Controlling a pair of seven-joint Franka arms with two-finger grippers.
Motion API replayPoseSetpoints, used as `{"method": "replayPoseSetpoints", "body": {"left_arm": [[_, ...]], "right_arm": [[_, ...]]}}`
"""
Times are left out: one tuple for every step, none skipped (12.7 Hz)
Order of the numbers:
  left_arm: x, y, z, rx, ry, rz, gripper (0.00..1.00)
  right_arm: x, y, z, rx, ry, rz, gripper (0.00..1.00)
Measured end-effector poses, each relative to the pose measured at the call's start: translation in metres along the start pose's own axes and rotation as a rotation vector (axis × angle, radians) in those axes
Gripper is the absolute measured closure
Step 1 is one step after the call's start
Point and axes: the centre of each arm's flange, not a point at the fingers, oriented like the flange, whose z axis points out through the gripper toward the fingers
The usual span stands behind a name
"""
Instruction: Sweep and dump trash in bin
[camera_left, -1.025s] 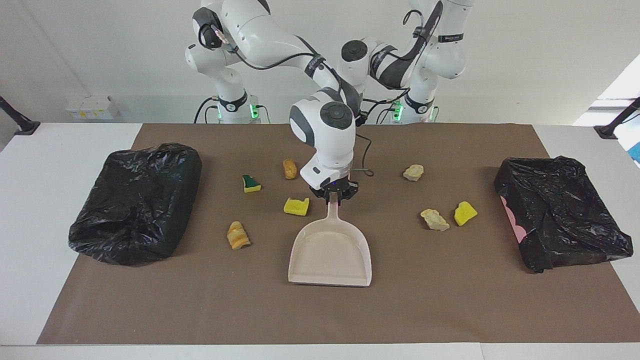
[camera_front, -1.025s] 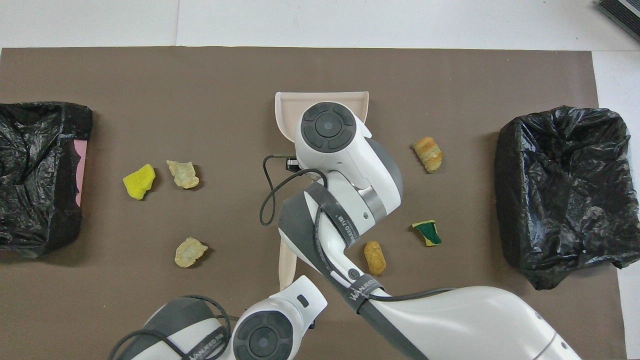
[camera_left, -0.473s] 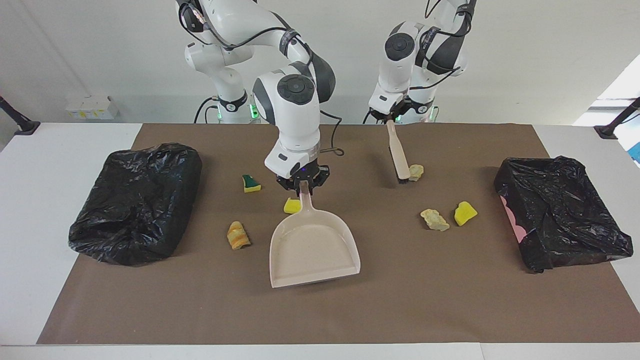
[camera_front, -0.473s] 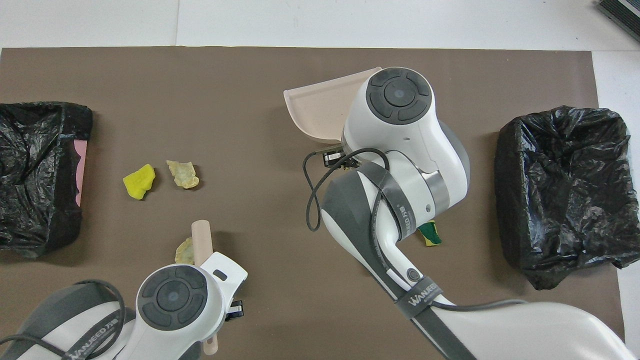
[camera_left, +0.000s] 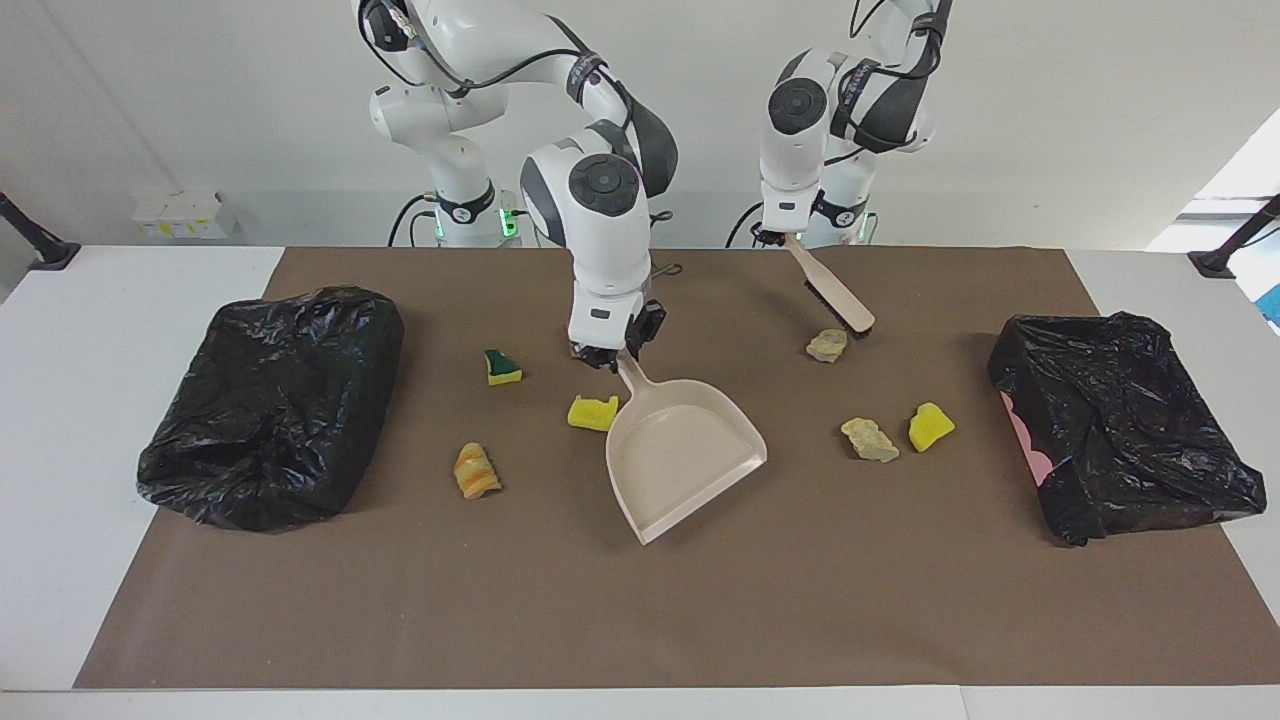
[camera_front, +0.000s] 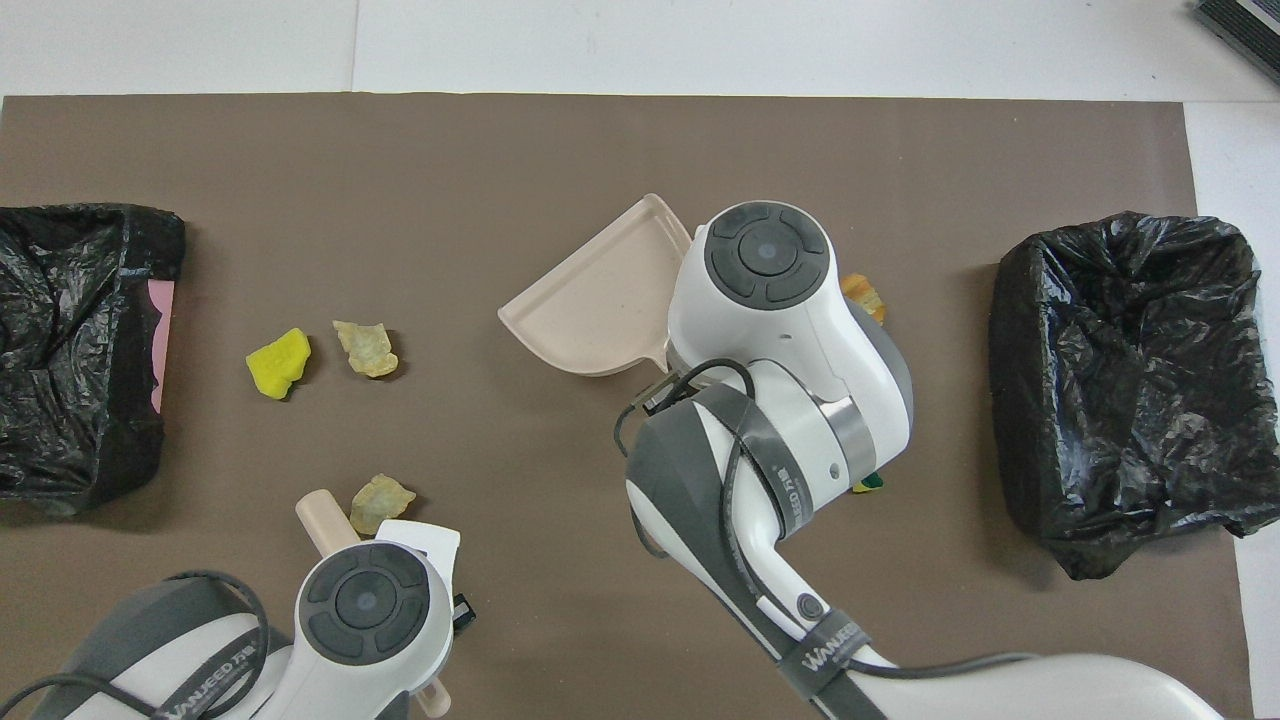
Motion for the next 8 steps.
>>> {"method": "replayPoseSetpoints", "body": {"left_arm": [[-0.001,0.0,0.004,-0.001,-0.01,-0.039,0.73],[-0.002,0.003,0.004,-0.024,-0.024,-0.072,0.73],[-0.002,0.007,0.004,-0.056,-0.034,-0.099,0.73],[0.0,0.011,0.004,-0.09,-0.034,-0.126,0.73],[0.006,0.017,0.004,-0.13,-0.031,-0.157,0.73],[0.018,0.022,0.006,-0.169,-0.03,-0.194,0.73],[0.032,0.027,0.01,-0.193,-0.035,-0.228,0.73],[0.045,0.031,0.015,-0.207,-0.043,-0.255,0.73]], "right_arm": [[-0.008,-0.002,0.006,-0.001,-0.007,-0.1,0.67],[-0.017,-0.002,0.013,-0.001,-0.018,-0.179,0.67],[-0.024,-0.001,0.02,0.003,-0.034,-0.241,0.67],[-0.029,0.0,0.026,0.009,-0.048,-0.308,0.67],[-0.033,0.003,0.032,0.015,-0.058,-0.387,0.67],[-0.035,0.006,0.035,0.021,-0.063,-0.477,0.67],[-0.037,0.01,0.038,0.027,-0.067,-0.553,0.67],[-0.039,0.013,0.041,0.032,-0.072,-0.594,0.67]]}}
